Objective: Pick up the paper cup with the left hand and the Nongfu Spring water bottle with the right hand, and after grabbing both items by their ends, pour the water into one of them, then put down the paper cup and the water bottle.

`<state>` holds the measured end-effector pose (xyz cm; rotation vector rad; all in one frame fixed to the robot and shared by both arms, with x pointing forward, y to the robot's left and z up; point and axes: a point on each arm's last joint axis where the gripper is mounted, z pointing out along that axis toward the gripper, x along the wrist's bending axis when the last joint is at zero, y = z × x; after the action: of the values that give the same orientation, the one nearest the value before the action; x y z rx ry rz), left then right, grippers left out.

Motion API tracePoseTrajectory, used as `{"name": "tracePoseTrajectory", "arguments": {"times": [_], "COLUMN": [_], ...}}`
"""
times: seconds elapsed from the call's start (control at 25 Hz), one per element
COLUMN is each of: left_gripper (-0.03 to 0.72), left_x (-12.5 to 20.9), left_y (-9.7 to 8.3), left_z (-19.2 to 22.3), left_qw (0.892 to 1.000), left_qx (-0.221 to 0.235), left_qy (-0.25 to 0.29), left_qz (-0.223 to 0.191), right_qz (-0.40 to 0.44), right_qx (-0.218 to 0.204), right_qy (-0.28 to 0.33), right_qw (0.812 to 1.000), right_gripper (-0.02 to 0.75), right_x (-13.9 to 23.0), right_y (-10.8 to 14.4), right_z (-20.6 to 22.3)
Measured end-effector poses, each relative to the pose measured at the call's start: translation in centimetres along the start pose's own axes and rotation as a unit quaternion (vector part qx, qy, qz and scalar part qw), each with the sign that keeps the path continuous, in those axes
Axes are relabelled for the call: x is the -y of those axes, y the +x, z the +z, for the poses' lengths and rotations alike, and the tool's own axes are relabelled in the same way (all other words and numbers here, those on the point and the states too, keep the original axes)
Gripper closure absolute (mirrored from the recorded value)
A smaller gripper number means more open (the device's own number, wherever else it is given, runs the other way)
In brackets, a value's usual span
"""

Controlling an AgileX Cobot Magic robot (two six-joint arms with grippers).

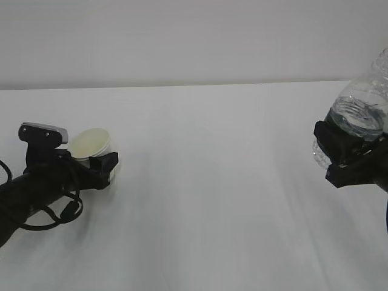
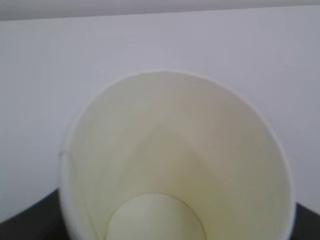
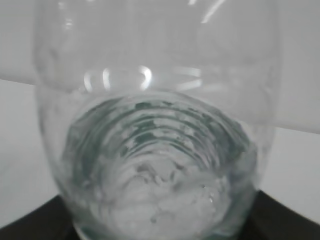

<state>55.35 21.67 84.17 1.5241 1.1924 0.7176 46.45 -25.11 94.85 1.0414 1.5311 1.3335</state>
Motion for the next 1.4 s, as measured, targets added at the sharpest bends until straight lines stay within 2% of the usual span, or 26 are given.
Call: {"name": "tracePoseTrajectory", "arguments": {"times": [0.16, 0.28, 0.44, 0.56, 0.76, 0.96, 1.4], "left_gripper": [0.174, 0.175, 0.175, 0.175, 0.175, 0.176, 0.182], "left_x": [-1.6, -3.0, -4.0, -4.6, -4.6, -4.2, -3.6], "left_y": [-1.2, -2.4, -4.3, -5.5, -6.7, -8.5, -11.3], "left_z": [-0.3, -0.8, -1.7, -2.3, -2.8, -3.2, -3.7], "left_qw": [0.998, 0.993, 0.976, 0.965, 0.955, 0.940, 0.923], "left_qx": [0.059, 0.112, 0.208, 0.254, 0.295, 0.339, 0.380], "left_qy": [-0.018, -0.029, -0.027, -0.024, -0.005, 0.015, 0.030], "left_qz": [0.027, 0.026, 0.055, 0.060, 0.034, 0.036, 0.043], "right_qz": [0.000, -0.003, -0.008, -0.011, -0.011, -0.011, -0.011], "right_qx": [0.000, 0.000, -0.010, -0.016, -0.017, -0.017, -0.017], "right_qy": [0.000, 0.000, 0.000, 0.000, 0.000, 0.018, 0.028], "right_qw": [1.000, 1.000, 1.000, 1.000, 1.000, 1.000, 0.999], "right_gripper": [0.310, 0.310, 0.310, 0.310, 0.310, 0.310, 0.310], "right_x": [0.0, 0.0, 0.0, 0.0, 0.0, 0.3, 0.5], "right_y": [0.0, 0.0, 0.2, 0.3, 0.3, 0.3, 0.3], "right_z": [0.0, 0.0, 0.0, 0.0, 0.0, 0.0, 0.0]}}
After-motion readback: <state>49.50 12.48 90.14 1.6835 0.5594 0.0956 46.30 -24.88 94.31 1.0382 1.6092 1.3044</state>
